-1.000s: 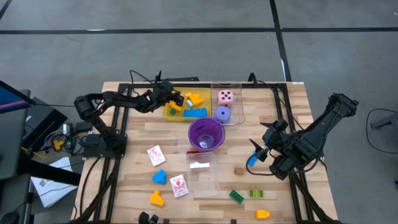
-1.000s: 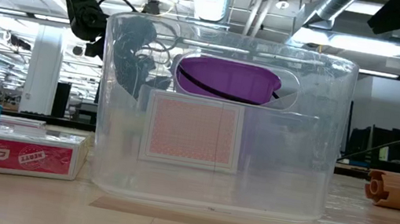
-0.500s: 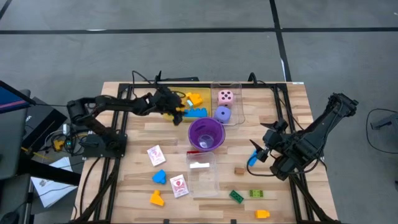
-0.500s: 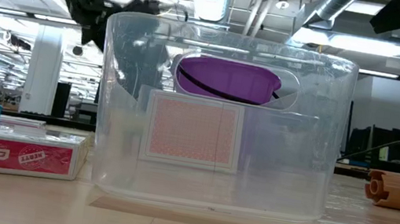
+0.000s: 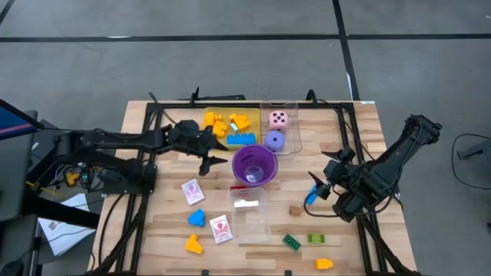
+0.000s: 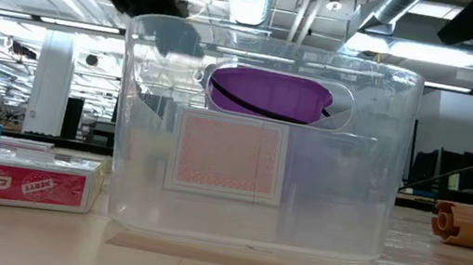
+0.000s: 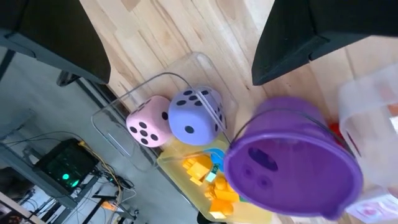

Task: Pick & Place Toys
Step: Put the blue game piece into the yellow bin

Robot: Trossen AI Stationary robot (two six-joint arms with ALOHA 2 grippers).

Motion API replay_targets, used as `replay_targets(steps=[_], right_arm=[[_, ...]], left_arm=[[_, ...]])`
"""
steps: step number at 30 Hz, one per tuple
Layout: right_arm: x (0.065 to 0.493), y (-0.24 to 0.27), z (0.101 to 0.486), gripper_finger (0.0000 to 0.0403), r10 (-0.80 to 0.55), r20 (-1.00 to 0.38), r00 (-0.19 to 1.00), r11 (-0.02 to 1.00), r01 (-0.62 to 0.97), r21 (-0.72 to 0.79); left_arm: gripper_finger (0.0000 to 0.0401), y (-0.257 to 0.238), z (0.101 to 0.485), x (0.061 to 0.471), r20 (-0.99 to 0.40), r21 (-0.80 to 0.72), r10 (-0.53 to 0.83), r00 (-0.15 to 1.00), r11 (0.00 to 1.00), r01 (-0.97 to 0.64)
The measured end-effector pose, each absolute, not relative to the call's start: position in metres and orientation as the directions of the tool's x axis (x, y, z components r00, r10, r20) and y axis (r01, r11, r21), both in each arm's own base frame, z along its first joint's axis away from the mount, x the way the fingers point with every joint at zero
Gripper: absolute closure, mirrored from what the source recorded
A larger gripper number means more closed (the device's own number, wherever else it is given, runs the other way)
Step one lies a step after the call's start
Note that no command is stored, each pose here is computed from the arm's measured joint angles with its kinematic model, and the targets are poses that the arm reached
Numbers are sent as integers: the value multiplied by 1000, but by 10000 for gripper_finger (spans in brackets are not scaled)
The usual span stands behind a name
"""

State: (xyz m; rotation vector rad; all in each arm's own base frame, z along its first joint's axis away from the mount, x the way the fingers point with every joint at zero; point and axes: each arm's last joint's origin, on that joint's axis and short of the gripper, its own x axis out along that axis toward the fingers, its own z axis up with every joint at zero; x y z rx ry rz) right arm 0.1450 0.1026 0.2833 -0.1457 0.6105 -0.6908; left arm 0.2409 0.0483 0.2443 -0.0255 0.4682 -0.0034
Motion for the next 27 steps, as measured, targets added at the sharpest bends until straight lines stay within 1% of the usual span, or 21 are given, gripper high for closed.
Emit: replay_targets(steps=[6,13,16,18,20,22,25,27], right_arm=[[147,98,281,19,-657,-480,582,750,573,-331],[147,98,281,19,-653,-485,582,752,570,-330],[147,99,280,19,-643,-510,572,759,565,-324],[147,99,279,19,-633,-531,563,765,560,-319],[146,99,279,19,-626,-548,556,769,556,-314],[146,99,278,19,-618,-563,549,773,553,-309],[146,100,277,19,-603,-592,535,780,551,-296],[146,100,277,19,-595,-603,531,781,559,-279]], left_arm=[[192,37,260,233,-386,-9,-37,922,999,36],[192,35,261,231,-389,-16,-42,920,999,39],[192,35,253,232,-393,-69,-42,919,997,16],[192,33,242,232,-387,-134,-50,921,991,-2],[192,29,228,232,-361,-166,-60,931,986,-1],[192,24,218,232,-283,-163,-79,956,986,33],[192,17,218,233,-51,-120,-105,993,988,98],[192,13,223,231,90,-90,-126,988,987,134]])
